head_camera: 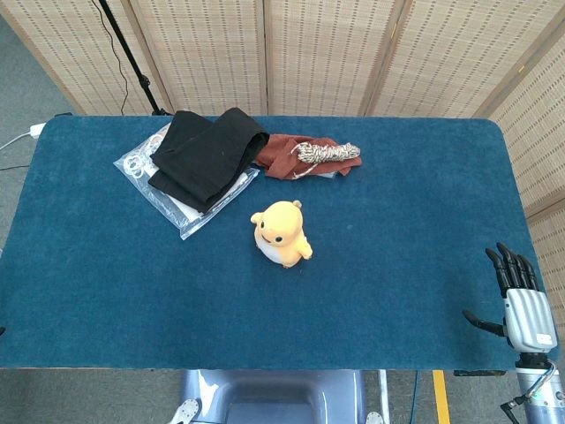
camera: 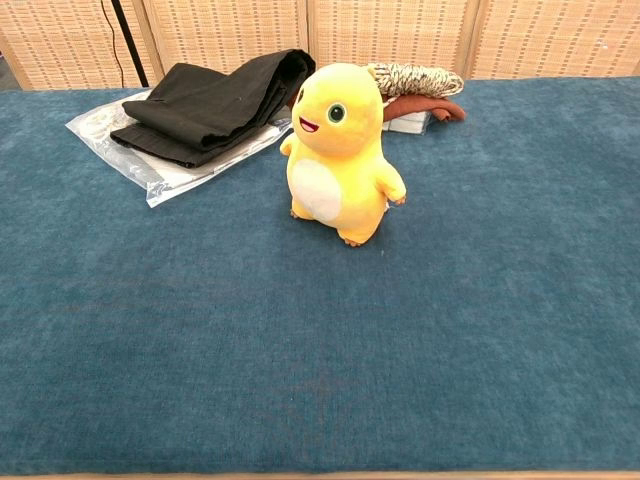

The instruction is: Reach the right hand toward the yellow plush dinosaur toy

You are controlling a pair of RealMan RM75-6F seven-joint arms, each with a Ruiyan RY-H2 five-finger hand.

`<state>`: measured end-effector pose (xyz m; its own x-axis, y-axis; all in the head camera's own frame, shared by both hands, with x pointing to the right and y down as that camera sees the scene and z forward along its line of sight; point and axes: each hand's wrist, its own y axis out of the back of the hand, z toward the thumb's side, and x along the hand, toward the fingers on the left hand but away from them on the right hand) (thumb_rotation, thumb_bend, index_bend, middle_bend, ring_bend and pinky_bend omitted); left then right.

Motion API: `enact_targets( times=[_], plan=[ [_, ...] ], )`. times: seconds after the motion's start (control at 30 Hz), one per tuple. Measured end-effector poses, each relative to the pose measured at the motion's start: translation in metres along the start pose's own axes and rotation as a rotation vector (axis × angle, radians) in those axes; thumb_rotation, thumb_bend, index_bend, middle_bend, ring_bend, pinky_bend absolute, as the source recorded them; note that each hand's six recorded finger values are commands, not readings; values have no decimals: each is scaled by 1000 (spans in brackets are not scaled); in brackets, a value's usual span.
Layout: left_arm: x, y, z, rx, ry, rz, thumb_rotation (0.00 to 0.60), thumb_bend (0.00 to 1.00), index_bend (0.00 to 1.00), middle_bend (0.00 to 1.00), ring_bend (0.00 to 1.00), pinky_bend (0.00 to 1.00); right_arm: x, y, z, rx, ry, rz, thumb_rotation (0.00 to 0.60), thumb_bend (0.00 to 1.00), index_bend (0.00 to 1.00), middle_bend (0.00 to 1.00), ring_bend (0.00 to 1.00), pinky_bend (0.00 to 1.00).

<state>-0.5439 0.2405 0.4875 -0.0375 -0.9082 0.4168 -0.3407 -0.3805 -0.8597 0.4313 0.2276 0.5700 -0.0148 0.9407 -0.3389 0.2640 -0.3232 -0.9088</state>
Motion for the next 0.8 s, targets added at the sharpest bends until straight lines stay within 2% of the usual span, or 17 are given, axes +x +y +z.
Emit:
enact_targets(
  times=[0.3, 0.4, 0.47, 0.8],
  plan=[
    [-1, 2, -2, -8, 6, 4, 600, 0, 0, 0, 0, 0, 0, -10, 7, -28, -16, 51, 600, 0, 4, 0, 0, 0],
    [-2, 2, -1, -7, 0, 6, 600, 0, 0, 0, 0, 0, -4, -18, 15, -109, -26, 80, 600, 0, 38, 0, 0, 0],
    [-2, 1, -1, -7, -2, 6, 600, 0, 0, 0, 0, 0, -11, -24, 22, -166, -33, 110, 600, 0, 100, 0, 0, 0],
    [0, 4, -4, -21, 8, 9, 600, 0, 0, 0, 0, 0, -64, -54, 78, -387, -69, 245, 600, 0, 261, 0, 0, 0]
  ],
)
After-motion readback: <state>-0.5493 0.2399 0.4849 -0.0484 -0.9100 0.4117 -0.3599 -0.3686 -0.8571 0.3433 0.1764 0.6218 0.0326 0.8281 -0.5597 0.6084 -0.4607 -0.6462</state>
